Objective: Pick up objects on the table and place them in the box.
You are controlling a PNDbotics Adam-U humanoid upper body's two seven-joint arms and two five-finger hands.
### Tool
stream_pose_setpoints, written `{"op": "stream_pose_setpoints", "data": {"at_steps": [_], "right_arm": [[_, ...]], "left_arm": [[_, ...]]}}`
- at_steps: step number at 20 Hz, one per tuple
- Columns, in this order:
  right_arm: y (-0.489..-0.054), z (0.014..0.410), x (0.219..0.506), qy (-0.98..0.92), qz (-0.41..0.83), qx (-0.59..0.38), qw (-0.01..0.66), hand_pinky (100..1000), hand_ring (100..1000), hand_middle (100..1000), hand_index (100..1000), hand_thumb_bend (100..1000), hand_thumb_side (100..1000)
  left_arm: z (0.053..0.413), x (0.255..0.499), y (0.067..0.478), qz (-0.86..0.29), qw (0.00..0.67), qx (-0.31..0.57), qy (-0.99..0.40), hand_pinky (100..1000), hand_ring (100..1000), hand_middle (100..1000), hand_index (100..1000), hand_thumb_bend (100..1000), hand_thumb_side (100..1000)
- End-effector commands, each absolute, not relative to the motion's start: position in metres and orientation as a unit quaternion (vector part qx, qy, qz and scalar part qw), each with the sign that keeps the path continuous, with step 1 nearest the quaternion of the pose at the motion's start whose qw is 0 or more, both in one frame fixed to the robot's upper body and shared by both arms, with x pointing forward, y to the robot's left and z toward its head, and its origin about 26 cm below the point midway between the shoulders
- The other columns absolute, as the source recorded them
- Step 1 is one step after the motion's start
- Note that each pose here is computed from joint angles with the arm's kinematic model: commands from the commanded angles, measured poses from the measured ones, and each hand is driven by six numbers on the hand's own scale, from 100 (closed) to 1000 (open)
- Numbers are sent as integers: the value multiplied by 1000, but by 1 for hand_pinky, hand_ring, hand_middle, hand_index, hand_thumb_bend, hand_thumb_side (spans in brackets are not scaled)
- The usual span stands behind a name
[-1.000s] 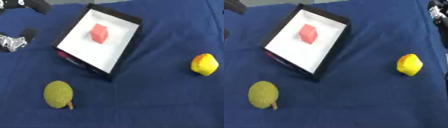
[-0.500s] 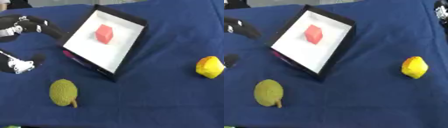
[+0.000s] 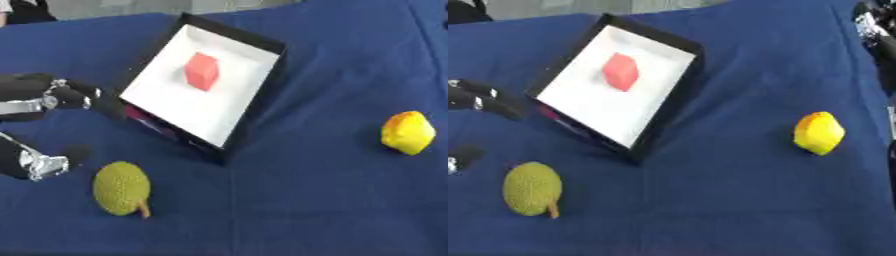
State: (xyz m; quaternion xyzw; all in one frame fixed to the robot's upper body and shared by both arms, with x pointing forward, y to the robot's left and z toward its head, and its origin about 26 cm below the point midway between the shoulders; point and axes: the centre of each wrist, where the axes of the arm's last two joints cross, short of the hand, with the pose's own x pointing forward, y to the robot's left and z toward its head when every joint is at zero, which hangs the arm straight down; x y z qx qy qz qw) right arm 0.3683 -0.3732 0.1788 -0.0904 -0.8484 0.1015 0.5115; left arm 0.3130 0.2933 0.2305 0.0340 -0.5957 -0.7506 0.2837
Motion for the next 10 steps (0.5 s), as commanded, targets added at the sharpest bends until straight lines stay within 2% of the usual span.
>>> {"op": "stream_pose_setpoints", "data": {"at_steps": [1,3,5,8,10], "right_arm": [[-380,193,367,-855,111,-104,496,1000,1000,1000,960,100,470],[-380,192,367,-855,112,-104,496,1000,1000,1000,960,100,470],[-380,192,368,-855,112,-104,495,1000,1000,1000,960,100,470],[-379,193,368,-856,112,-103,494,1000,1000,1000,960,100,470],[-379,193,368,-856,112,-102,494,1000,1000,1000,960,100,470]], "left_arm": [[230,317,296,-786,266,38,-557,864,823,834,910,228,570],[225,321,296,-788,269,45,-552,870,823,829,905,281,552],[219,326,297,-789,273,57,-547,875,824,829,899,342,472],[206,331,299,-795,277,71,-535,893,835,838,898,416,244],[198,332,300,-803,278,74,-522,898,840,842,900,432,221]]}}
